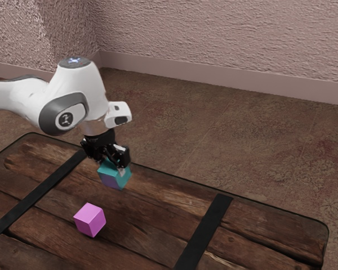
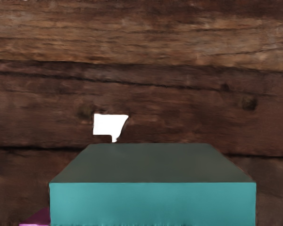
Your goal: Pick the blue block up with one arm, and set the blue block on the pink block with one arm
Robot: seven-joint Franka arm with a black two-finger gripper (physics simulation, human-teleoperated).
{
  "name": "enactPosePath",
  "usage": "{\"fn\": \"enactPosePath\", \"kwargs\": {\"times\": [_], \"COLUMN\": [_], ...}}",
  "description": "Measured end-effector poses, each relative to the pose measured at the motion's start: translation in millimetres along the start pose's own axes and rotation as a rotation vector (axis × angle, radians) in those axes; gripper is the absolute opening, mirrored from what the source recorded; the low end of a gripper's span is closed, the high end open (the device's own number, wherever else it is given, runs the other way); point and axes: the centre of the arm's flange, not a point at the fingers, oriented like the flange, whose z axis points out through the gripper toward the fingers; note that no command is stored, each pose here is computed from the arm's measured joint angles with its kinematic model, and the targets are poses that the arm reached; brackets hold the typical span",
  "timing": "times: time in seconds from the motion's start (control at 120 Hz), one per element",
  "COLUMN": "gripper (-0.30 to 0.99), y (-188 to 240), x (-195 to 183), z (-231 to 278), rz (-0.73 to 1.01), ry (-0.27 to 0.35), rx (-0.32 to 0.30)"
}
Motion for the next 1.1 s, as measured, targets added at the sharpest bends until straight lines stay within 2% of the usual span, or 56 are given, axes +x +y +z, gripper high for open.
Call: {"fn": "enactPosePath", "kwargs": {"times": [0.117, 0.392, 0.75, 1.1], "gripper": [0.29, 0.22, 0.2, 0.21], "y": [1.1, -27.8, -49.7, -63.3], "x": [-24.6, -44.0, -64.8, -64.4], "z": [0.5, 23.0, 24.5, 25.1], "rz": [0.015, -0.047, -0.087, -0.098], "ry": [-0.019, -0.081, -0.083, -0.08], "rx": [0.035, 0.057, 0.048, 0.043]}}
